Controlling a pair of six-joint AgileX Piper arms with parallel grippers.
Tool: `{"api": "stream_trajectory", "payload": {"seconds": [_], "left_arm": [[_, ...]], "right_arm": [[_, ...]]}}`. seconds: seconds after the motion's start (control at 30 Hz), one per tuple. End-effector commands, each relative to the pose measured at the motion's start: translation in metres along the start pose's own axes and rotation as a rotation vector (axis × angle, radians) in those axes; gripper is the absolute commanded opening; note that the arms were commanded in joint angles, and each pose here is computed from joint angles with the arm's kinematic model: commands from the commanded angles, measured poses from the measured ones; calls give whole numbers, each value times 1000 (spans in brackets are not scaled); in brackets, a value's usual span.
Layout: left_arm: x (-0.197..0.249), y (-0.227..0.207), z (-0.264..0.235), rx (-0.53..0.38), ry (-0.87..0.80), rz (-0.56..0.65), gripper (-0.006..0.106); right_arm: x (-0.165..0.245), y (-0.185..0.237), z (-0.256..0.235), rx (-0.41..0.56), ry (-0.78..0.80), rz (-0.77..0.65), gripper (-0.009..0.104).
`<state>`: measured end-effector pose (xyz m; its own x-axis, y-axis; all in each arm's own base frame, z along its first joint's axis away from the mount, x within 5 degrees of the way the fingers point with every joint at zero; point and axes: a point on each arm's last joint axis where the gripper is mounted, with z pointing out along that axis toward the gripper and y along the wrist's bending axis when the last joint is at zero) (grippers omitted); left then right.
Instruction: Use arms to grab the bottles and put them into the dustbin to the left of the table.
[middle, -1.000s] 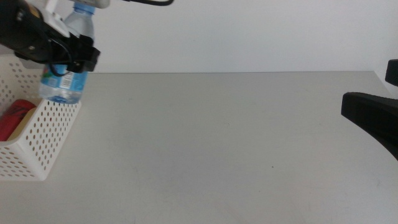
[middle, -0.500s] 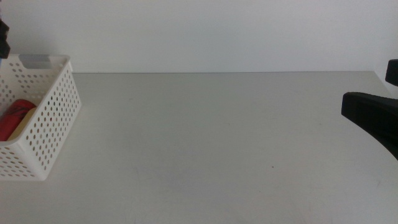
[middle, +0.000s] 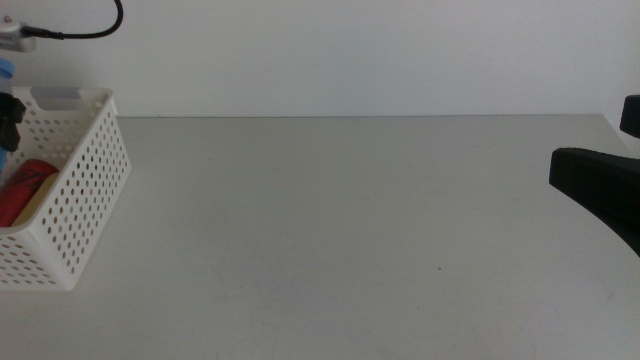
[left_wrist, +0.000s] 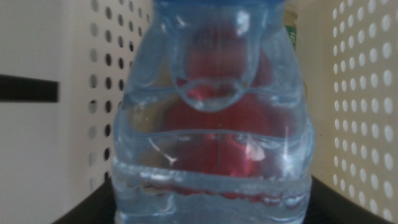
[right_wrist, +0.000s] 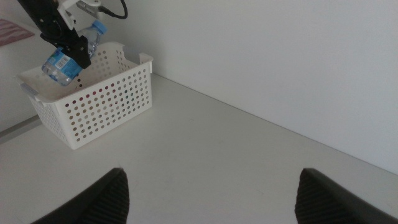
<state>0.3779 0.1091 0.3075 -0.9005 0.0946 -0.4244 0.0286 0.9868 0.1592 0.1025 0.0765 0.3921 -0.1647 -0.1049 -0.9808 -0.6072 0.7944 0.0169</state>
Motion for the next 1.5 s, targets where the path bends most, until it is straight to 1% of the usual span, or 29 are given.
{"api": "stream_trajectory", "payload": {"seconds": [0.0,0.17,0.3,0.4,0.5,0.6,0.63,0.67,0.7,0.73,0.8,0.83,0.97,1.07,1.2,1.4,1.47], "left_arm": [[-14,6,-22,-48,-133,-2,-2],[-14,5,4,-23,-82,-6,-2],[-13,4,16,-18,-55,-3,0],[-13,4,23,-8,-41,-7,6],[-12,3,32,9,-25,-12,16],[-12,2,35,11,-20,-12,32],[-12,3,35,10,-23,-12,39],[-13,3,35,8,-30,-12,54],[-13,3,35,7,-32,-12,62],[-14,3,35,7,-37,-13,75],[-14,2,35,15,-40,-20,89],[-14,2,35,19,-41,-23,94],[-17,-3,32,41,-58,-31,94],[-20,-8,20,23,-83,-8,94],[-24,-16,-5,-10,-132,37,94],[-29,-41,-46,-13,-219,88,94],[-31,-47,-62,-8,-282,65,94]], "right_arm": [[-14,0,-3,4,-94,-14,82],[-14,0,-3,4,-94,-14,82],[-14,0,-3,4,-94,-14,82],[-14,0,-3,4,-94,-14,82],[-14,0,-3,4,-94,-14,82],[-14,0,-3,4,-94,-14,82],[-14,0,-3,4,-94,-14,82],[-14,0,-3,4,-94,-14,82],[-14,0,-3,4,-94,-14,82],[-14,0,-3,4,-94,-14,82],[-14,0,-3,4,-94,-14,82],[-14,0,-3,4,-94,-14,82],[-14,0,-3,4,-94,-14,82],[-14,0,-3,4,-94,-14,82],[-14,0,-3,4,-94,-14,82],[-14,0,-3,4,-94,-14,82],[-14,0,-3,4,-94,-14,82]]}}
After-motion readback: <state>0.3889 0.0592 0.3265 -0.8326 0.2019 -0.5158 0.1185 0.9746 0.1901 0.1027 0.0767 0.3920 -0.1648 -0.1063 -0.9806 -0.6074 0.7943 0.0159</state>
